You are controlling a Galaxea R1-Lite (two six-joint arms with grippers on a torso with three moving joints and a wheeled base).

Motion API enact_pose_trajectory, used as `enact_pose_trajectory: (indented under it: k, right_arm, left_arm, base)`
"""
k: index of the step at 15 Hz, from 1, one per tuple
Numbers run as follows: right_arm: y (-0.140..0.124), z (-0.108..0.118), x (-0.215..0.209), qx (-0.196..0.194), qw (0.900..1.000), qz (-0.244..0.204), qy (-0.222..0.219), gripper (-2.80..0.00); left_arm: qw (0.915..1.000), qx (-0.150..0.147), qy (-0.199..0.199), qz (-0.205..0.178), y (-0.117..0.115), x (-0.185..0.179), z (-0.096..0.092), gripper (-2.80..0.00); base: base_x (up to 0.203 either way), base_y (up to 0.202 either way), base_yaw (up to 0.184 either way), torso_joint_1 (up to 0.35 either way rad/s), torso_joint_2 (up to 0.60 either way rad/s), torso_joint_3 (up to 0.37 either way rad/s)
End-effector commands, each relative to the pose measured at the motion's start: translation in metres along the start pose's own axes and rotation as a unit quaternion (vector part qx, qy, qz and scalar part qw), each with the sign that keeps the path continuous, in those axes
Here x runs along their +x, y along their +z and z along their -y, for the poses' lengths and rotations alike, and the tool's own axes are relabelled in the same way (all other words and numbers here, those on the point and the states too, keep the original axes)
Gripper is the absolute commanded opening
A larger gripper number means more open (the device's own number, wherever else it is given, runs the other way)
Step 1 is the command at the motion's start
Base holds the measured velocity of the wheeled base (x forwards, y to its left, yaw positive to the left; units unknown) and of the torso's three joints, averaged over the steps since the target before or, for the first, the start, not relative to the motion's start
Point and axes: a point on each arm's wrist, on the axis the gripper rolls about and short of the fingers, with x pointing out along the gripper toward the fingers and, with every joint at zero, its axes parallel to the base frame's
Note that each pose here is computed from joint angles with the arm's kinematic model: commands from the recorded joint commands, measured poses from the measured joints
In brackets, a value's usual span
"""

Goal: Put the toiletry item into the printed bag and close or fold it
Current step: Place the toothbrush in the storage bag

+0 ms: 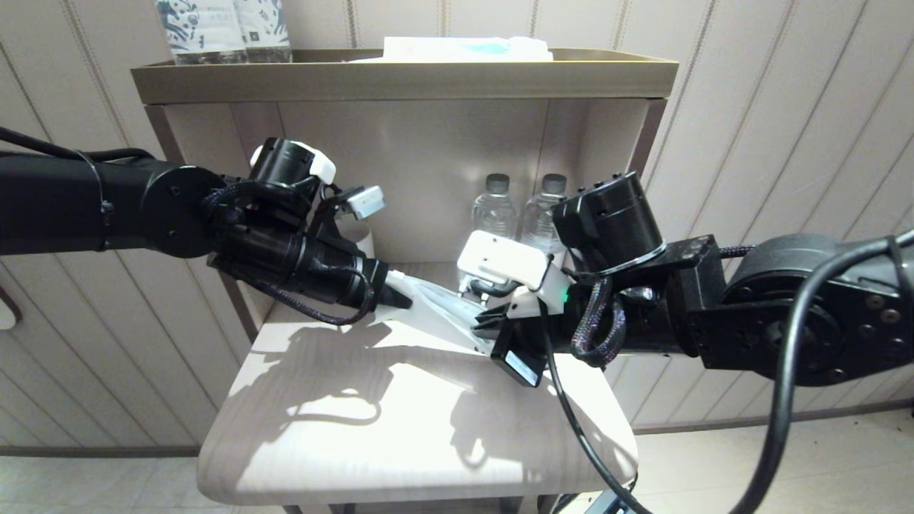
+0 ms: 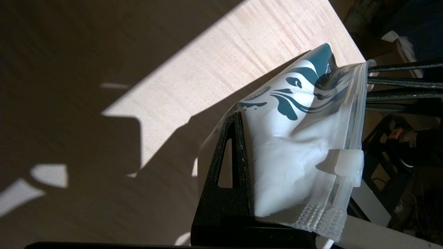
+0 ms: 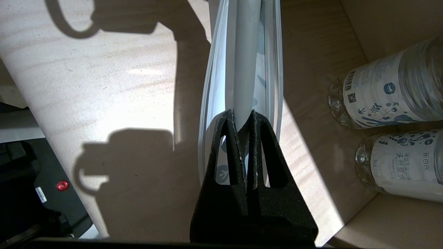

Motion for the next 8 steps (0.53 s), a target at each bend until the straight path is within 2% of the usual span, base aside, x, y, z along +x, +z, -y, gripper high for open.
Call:
enact_pose_trajectory:
  k: [1,8]
  right_arm:
    - [-0.0015,0.0004,0.0,0.0,1.0,-0.002,0.0,-2.8]
    - [-0.0016,-0.0007,0.0011,-0.001,1.0,-0.004,0.001,-2.8]
  left_arm:
    - [1.0,-0.001,-0.002,-0.001,-0.0003,-0.0002,0.0002,-2.8]
    - [1.0,-0.001,-0.002,-0.001,-0.0003,-0.0002,0.0002,-2.8]
  base:
    - [0.0,0.0,0.0,0.0,0.0,0.0]
    - [0.0,0.0,0.0,0.0,0.0,0.0]
